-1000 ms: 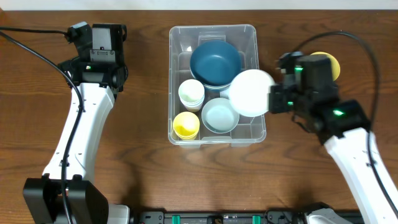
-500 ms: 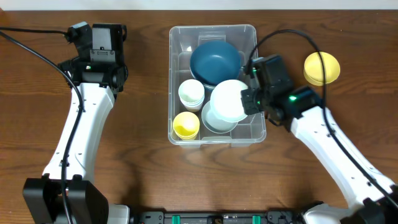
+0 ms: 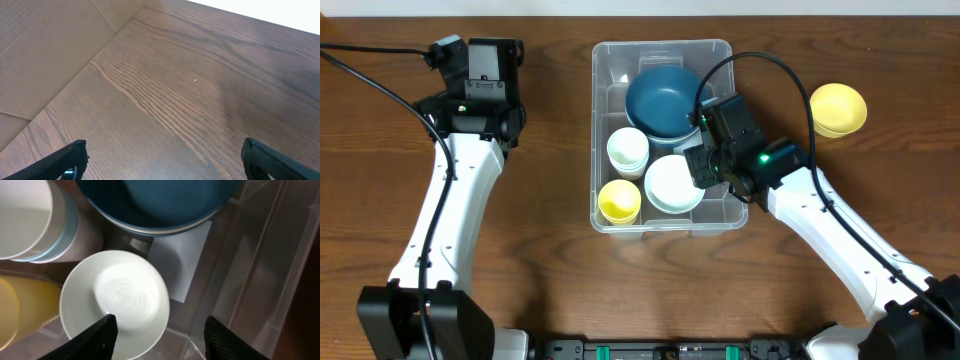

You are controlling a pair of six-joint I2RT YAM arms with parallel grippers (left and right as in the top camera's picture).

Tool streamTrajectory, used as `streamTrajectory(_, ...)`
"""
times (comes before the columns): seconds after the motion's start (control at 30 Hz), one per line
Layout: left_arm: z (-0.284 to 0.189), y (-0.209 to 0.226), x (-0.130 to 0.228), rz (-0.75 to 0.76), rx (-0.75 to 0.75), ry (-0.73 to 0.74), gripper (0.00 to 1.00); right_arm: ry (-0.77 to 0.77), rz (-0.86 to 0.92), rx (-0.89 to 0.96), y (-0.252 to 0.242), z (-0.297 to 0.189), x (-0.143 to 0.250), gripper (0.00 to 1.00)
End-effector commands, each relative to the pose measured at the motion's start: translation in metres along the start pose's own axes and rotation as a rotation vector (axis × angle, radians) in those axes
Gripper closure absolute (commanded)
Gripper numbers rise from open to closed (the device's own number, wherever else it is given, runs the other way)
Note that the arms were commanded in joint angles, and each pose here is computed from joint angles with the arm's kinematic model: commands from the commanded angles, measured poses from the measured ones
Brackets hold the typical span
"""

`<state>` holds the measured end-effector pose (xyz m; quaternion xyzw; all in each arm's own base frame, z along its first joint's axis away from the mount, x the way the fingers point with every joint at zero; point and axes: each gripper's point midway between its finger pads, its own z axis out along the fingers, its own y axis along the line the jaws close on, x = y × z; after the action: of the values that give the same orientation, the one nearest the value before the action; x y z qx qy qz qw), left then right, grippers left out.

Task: Pack container
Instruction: 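Carry the white bowl into the container and drop it onto the other bowl, then move the right gripper back toward the yellow bowl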

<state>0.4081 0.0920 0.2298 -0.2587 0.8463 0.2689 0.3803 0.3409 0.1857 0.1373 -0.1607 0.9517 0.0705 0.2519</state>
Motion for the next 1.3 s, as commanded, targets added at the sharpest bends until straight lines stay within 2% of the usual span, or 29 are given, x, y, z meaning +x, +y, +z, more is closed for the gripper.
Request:
streamTrajectory(0.0,-0.004,0.008,-0.006,-0.006,-0.02,-0.018,0.02,-0.025,0.012,0.021,-0.007,-0.004,-0.01,0.41)
streamTrajectory(0.2,-0.004,0.008,-0.006,-0.006,-0.02,-0.018,0.02,-0.035,0.058,0.074,-0.028,-0.013,-0.019,0.38)
streamTrajectory(0.43,-0.004,0.008,-0.006,-0.007,-0.02,-0.018,0.02,-0.033,0.177,0.175,-0.081,-0.051,-0.034,0.37)
streamTrajectory(0.53,-0.004,0.008,-0.006,-0.006,-0.02,-0.018,0.02,-0.019,0.289,0.209,-0.108,-0.068,-0.031,0.36)
streamTrajectory(0.73,-0.004,0.008,-0.006,-0.006,-0.02,-0.018,0.02,0.036,0.377,0.155,-0.128,-0.075,-0.017,0.37)
streamTrajectory(0.77,-0.004,0.008,-0.006,-0.006,-0.02,-0.018,0.02,0.047,0.386,0.156,-0.131,-0.076,-0.014,0.36)
streamTrajectory(0.87,-0.004,0.008,-0.006,-0.006,-0.02,-0.018,0.02,0.067,0.408,0.172,-0.142,-0.078,-0.007,0.23)
streamTrajectory(1.03,-0.004,0.008,-0.006,-0.007,-0.02,-0.018,0.02,0.08,0.38,0.187,-0.155,-0.081,-0.001,0.13)
streamTrajectory(1.27,-0.004,0.008,-0.006,-0.006,-0.02,-0.018,0.02,0.09,0.323,0.197,-0.165,-0.083,0.002,0.08)
